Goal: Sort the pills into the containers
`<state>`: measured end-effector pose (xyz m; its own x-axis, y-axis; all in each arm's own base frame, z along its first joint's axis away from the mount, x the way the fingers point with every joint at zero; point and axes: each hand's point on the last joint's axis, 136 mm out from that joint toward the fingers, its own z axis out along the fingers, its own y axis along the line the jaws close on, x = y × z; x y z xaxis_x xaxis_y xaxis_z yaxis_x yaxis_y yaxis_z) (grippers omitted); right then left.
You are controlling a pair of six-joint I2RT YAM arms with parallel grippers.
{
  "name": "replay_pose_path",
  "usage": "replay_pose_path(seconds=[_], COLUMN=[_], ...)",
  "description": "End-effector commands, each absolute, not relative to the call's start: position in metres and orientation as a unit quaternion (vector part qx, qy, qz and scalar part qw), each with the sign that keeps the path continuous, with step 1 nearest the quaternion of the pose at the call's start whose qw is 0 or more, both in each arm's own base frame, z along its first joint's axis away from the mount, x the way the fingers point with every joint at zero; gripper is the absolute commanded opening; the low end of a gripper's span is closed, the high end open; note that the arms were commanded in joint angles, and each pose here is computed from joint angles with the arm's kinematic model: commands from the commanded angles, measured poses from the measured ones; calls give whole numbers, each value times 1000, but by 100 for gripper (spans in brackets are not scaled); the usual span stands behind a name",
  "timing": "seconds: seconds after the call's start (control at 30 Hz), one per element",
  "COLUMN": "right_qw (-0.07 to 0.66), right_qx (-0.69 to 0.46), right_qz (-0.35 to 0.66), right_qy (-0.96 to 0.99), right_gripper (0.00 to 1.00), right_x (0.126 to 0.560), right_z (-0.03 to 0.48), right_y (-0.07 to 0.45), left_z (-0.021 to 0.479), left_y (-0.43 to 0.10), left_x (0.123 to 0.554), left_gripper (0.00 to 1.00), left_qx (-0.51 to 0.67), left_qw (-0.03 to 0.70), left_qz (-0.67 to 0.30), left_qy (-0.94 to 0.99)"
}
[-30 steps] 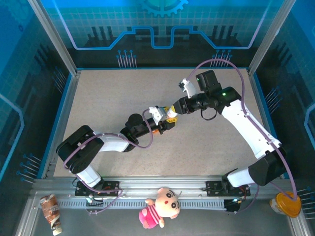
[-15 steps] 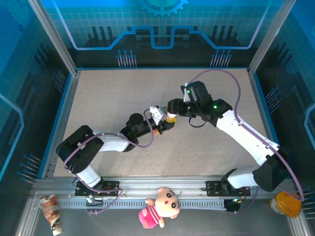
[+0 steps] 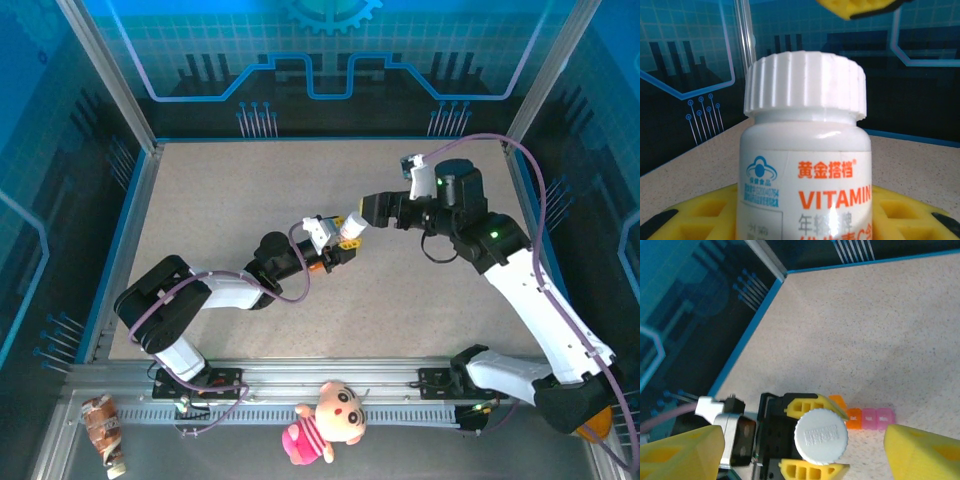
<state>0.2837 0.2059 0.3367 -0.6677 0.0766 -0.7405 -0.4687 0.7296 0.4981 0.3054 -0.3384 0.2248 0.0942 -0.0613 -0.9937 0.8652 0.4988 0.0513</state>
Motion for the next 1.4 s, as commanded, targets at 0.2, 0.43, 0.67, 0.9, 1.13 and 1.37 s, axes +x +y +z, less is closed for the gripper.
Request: replay_pose_path(seconds=[0.2, 0.43, 0.67, 0.9, 1.13, 1.37], right_qw=[320, 293, 284, 272, 257, 246], right_qx=[-295, -306, -306, -303, -267, -103], right_qz=[296, 305, 313, 322, 327, 292], right_qy=[851, 853, 853, 855, 869, 919], right_gripper=[85, 79, 69, 53, 41, 35], right_x=[282, 281, 278, 278, 281, 295], right_z=[308, 297, 291, 286, 275, 247], right_y=[222, 229, 232, 237, 241, 241], left_z=[259, 259, 258, 259, 260, 260], left_y=[-339, -338, -337, -337, -337, -338], left_x=[294, 293, 293, 293, 292, 294], left_gripper=[0, 0, 0, 0, 0, 0], left_qx=[359, 359, 359, 359, 358, 358], left_qw=[673, 672, 673, 673, 675, 675], left_qz=[-372, -370, -369, -369, -370, -370], left_qy=[529, 531, 531, 531, 529, 529])
